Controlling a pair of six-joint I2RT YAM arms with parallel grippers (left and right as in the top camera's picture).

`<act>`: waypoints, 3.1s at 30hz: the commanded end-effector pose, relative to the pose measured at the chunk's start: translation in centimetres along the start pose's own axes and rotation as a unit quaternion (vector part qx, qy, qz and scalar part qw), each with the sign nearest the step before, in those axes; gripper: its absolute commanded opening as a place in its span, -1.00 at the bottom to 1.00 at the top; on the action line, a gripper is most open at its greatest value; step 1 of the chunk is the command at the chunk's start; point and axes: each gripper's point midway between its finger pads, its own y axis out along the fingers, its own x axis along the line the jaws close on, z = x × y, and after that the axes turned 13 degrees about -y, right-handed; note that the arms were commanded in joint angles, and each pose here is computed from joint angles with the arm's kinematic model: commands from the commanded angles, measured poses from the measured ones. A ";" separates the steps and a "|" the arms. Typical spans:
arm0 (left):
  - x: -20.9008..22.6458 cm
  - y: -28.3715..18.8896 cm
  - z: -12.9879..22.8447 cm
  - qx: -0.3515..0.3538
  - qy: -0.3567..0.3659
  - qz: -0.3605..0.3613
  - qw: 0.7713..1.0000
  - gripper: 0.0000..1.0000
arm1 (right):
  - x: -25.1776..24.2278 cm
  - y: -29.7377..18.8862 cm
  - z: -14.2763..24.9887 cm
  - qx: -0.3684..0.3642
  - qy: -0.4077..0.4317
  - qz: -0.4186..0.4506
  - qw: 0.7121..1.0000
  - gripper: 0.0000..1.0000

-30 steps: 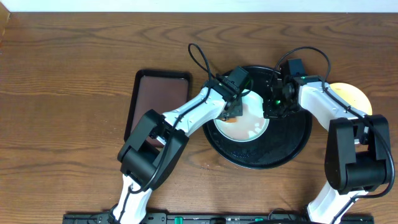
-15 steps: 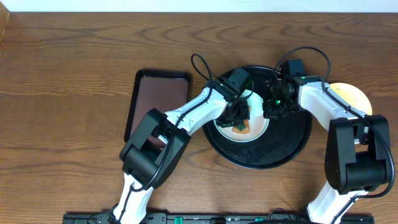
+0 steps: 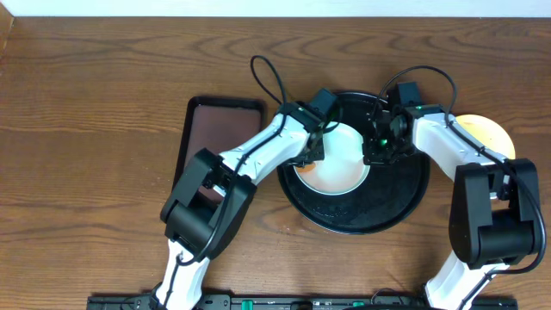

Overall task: Clean dirty plates on tray and stack at the side
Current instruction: 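Scrub the pale green plate with the sponge while the right gripper holds it, then return the sponge to the brown tray and open the left gripper, then lift the pale green plate off the black tray with the right gripper, then hold the pale green plate tilted above the brown tray with the right gripper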

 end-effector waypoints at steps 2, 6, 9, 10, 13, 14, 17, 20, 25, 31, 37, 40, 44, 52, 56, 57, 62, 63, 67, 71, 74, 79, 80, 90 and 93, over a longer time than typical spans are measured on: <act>3.7 -1.8 -4.8 -0.096 0.012 -0.107 0.989 -0.87 | -0.4 0.9 1.3 0.026 -0.002 0.015 1.000 -0.98; 2.7 -4.5 -5.9 -0.112 0.007 -0.089 0.990 -0.85 | -0.4 0.9 1.4 0.028 -0.002 0.015 1.000 -0.98; 2.3 -7.6 -6.9 -0.131 -0.004 -0.063 0.989 -0.85 | -0.4 0.9 1.5 0.028 -0.002 0.014 0.999 -0.98; 2.5 -8.4 -7.1 -0.137 -0.008 -0.057 0.989 -0.85 | -0.4 0.9 1.5 0.029 -0.001 0.015 0.999 -0.97; 4.4 -11.8 -7.8 -0.146 -0.029 -0.049 0.988 -0.85 | -0.4 0.9 1.5 0.029 -0.001 0.014 0.999 -0.98; 5.1 -12.5 -7.9 -0.145 -0.035 -0.050 0.988 -0.85 | -0.4 0.9 1.5 0.028 -0.001 0.014 0.999 -0.98; 8.2 -14.4 -8.3 -0.133 -0.061 -0.058 0.988 -0.85 | -0.4 0.9 1.4 0.027 -0.002 0.015 1.000 -0.98; 11.4 -15.0 -8.7 -0.105 -0.082 -0.063 0.989 -0.85 | -0.5 1.0 1.2 0.022 -0.004 0.015 1.000 -0.98; 13.4 -11.8 -7.5 -0.007 -0.030 -0.035 0.999 -0.85 | -0.5 1.0 1.0 0.019 -0.004 0.015 1.000 -0.98; 16.4 -5.9 -5.1 0.045 -0.041 -0.042 0.997 -0.82 | -0.5 1.0 0.9 0.018 -0.004 0.015 1.000 -0.98; 17.6 -6.9 -5.4 0.052 -0.064 -0.036 0.996 0.02 | -0.5 1.0 0.6 0.011 -0.006 0.016 1.000 -0.98; 17.1 -8.9 -5.9 0.045 -0.079 0.006 0.996 0.13 | -0.6 1.0 0.0 -0.001 -0.009 0.017 1.000 -0.58; 17.2 -13.4 -6.8 -0.007 -0.093 0.058 0.994 0.28 | -0.1 1.0 -1.1 -0.023 -0.014 0.003 1.000 -0.97; 19.0 -21.3 -6.0 -0.100 -0.104 0.108 0.984 0.65 | 1.9 -3.1 -4.6 -0.064 -0.044 0.000 0.997 -0.97; 19.2 -23.3 -5.5 -0.127 -0.103 0.124 0.979 0.66 | 4.2 -6.7 -7.3 -0.109 -0.085 0.008 0.990 -0.98; 19.3 -23.7 -5.4 -0.133 -0.103 0.127 0.978 0.66 | 5.2 -7.7 -8.0 -0.123 -0.097 0.007 0.988 -0.98; 19.3 -24.1 -5.3 -0.138 -0.103 0.130 0.977 0.67 | 10.1 -10.4 -10.3 -0.169 -0.158 0.023 0.972 -0.97; 19.3 -24.0 -5.3 -0.137 -0.103 0.130 0.977 0.67 | 11.8 -10.8 -10.9 -0.183 -0.179 0.029 0.966 -0.97; 19.3 -24.0 -5.3 -0.137 -0.103 0.130 0.977 0.67 | 16.5 -11.1 -12.6 -0.237 -0.232 0.055 0.942 -0.97; 19.3 -24.0 -5.3 -0.137 -0.103 0.130 0.977 0.67 | 20.0 -11.1 -14.1 -0.285 -0.277 0.099 0.912 -0.97; 19.3 -24.0 -5.3 -0.137 -0.103 0.130 0.977 0.67 | 22.8 -10.3 -15.0 -0.312 -0.344 0.139 0.874 -0.97; 19.3 -24.0 -5.3 -0.137 -0.103 0.130 0.977 0.67 | 25.3 -11.1 -15.8 -0.345 -0.400 0.213 0.822 -0.98; 19.3 -24.0 -5.3 -0.137 -0.103 0.130 0.977 0.68 | 25.6 -11.7 -16.1 -0.356 -0.403 0.232 0.811 -0.98; 19.3 -24.0 -5.3 -0.137 -0.103 0.130 0.977 0.67 | 26.1 -14.4 -15.9 -0.359 -0.442 0.328 0.754 -0.98; 19.3 -24.0 -5.3 -0.137 -0.103 0.130 0.977 0.68 | 26.9 -15.0 -15.5 -0.348 -0.474 0.361 0.723 -0.98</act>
